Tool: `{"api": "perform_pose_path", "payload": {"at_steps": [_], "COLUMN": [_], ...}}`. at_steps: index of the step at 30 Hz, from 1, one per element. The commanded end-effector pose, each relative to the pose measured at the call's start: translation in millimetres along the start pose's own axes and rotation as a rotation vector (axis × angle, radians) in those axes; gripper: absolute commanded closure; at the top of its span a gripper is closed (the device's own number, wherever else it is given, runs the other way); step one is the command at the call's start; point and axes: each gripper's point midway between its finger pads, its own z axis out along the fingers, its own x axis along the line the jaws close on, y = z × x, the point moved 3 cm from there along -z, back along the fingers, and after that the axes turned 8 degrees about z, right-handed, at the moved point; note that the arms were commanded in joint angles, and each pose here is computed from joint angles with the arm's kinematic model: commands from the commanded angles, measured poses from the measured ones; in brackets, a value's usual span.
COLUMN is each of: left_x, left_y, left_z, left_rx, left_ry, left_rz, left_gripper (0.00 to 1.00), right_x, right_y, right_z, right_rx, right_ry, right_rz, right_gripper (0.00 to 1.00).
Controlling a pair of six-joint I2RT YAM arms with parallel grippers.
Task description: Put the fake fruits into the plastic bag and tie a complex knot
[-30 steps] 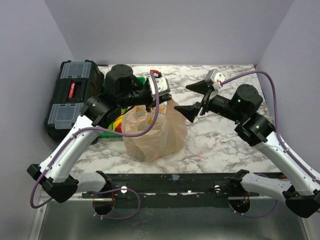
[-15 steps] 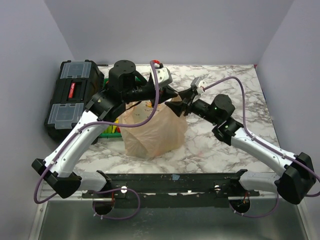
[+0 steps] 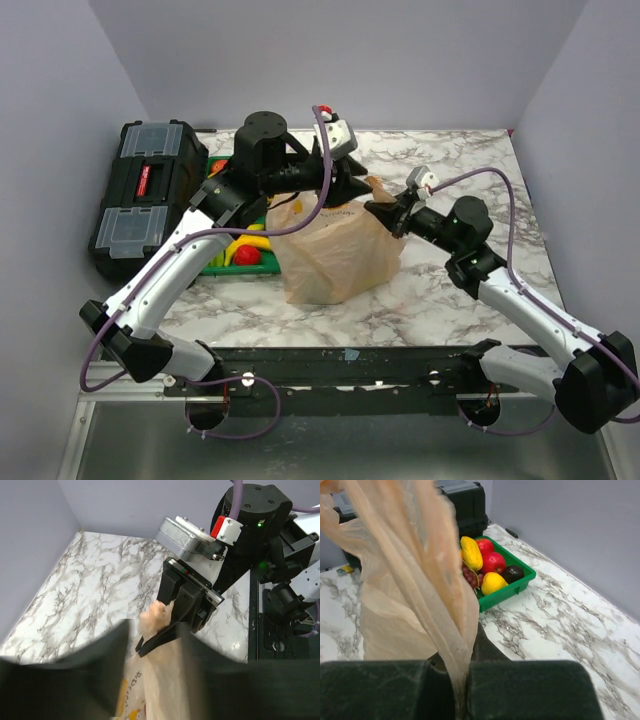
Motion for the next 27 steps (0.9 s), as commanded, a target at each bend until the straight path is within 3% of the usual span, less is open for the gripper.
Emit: {"api": "perform_pose_path", "payload": {"at_steps": [1,3,7,15,19,25,27], "left_x": [12,15,32,46,11,-41,-47], "left_y": [32,-4,-63,-134,-161,-217,-235], "left_z": [-24,-27,-28,-7,-23,-36,-31], "left_rx": [-0.068,0.032,0.210,0.374,0.398,0.412,0.422], "left_ry": [0.067,0.042,0.025,-0.050,-0.199,-0.240,-0.171], "left_rz": [0.190,0.220,0.173,0.070,0.014,0.023,0.093], "left_gripper": [0.25,0.13,0.04,0.04,0.45,0.96,1.00], "right_x": [-4,1,2,7,-4,-12,-13], "right_y": [-21,-16,-13,-4,-11,-22,-29], "right_z": [-13,-12,-10,-13,-14,-10,-9], "right_rx": [0.106,0.095,0.085,0.057,0.072,0.073,0.071], "right_ry": [0.028,0.065,0.078,0.087,0.011,-0.053,-0.076], "right_rz": [0.003,-0.010,0.005,0.022,0.078,0.250,0.328], "right_gripper": [1.00,0.99,1.00,0.99,0.99,0.99,0.99]}}
